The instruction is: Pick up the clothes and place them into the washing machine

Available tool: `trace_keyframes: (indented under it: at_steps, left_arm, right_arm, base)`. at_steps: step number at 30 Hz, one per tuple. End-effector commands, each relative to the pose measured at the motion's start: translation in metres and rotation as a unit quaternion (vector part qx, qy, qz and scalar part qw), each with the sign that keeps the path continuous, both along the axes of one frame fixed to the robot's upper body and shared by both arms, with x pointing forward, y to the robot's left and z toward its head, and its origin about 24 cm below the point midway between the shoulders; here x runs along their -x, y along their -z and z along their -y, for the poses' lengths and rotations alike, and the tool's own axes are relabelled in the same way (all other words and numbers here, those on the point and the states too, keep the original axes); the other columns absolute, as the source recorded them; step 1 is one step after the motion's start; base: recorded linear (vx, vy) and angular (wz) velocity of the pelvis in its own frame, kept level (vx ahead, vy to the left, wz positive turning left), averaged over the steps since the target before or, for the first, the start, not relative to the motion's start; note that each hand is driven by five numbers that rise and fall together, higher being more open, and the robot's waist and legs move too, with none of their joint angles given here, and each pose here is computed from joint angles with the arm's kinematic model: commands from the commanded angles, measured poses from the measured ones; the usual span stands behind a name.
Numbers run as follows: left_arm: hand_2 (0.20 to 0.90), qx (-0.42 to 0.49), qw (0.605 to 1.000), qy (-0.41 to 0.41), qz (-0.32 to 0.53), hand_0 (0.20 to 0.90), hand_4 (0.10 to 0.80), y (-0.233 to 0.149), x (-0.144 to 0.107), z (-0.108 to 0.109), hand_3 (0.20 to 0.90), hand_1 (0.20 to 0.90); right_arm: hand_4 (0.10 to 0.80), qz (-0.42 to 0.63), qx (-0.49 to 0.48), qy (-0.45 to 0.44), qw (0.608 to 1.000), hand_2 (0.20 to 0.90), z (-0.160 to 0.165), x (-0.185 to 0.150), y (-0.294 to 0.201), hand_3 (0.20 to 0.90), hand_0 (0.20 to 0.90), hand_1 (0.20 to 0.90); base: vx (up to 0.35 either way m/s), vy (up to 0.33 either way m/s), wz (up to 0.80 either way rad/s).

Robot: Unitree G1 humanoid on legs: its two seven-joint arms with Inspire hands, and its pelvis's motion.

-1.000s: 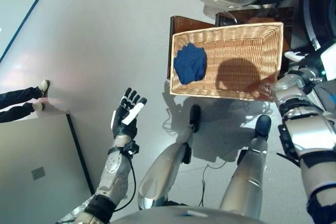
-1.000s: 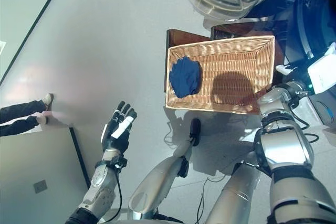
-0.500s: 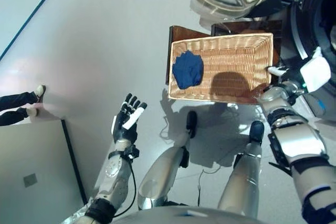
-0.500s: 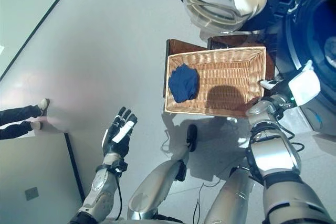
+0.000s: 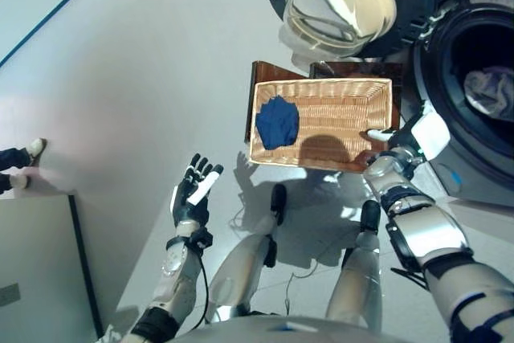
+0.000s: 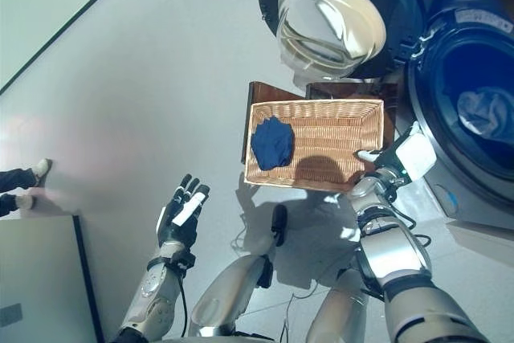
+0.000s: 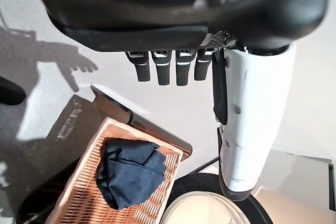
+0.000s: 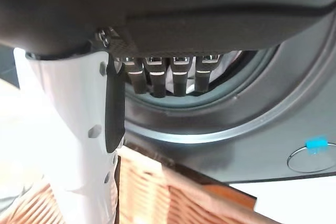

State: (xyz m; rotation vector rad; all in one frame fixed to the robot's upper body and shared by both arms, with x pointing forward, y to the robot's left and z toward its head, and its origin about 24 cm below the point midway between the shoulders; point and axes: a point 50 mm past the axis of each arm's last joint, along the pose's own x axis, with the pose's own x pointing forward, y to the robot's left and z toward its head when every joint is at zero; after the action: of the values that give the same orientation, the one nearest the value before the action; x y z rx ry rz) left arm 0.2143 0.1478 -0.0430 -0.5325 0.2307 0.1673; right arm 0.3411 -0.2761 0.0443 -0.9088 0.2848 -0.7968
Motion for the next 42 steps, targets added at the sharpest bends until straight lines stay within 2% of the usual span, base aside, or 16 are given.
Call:
trace_keyframes:
  at_steps: [1,8,15,27,42]
  left_arm:
    - [0.9,-0.035,0.998,-0.028,0.046,0.9,0.8,-0.014,-0.011,-0.017,0.9,0.9]
    - [0.9,-0.043,0.998,-0.033,0.03,0.9,0.8,-0.008,-0.012,-0.018,0.9,0.9]
    - [0.9,-0.045,0.998,-0.031,0.022,0.9,0.8,-0.004,-0.012,-0.016,0.9,0.9]
    - [0.9,-0.056,0.998,-0.022,0.012,0.9,0.8,0.0,-0.015,-0.013,0.9,0.9]
    - [0.9,-0.065,0.998,-0.023,0.003,0.9,0.8,0.003,-0.017,-0.012,0.9,0.9]
  right_arm:
    - [0.8,0.026,0.078,-0.081,0.993,0.9,-0.015,-0.012,-0.016,0.9,0.9,0.9]
    - [0.8,-0.013,0.134,-0.146,0.98,0.9,-0.038,-0.014,-0.006,0.9,0.9,0.9]
    - [0.8,-0.032,0.143,-0.175,0.974,0.9,-0.053,-0.017,-0.002,0.9,0.9,0.9]
    - [0.8,-0.075,0.256,-0.26,0.928,0.9,-0.086,-0.03,-0.01,0.9,0.9,0.9]
    - [0.8,-0.062,0.254,-0.289,0.921,0.9,-0.105,-0.042,-0.026,0.9,0.9,0.9]
  base:
    - [0.054,-0.042,0.01]
    - [0.027,-0.018,0.03]
    - [0.02,-0.008,0.01]
    - [0.011,-0.007,0.01]
    - [0.0,0.0,0.0]
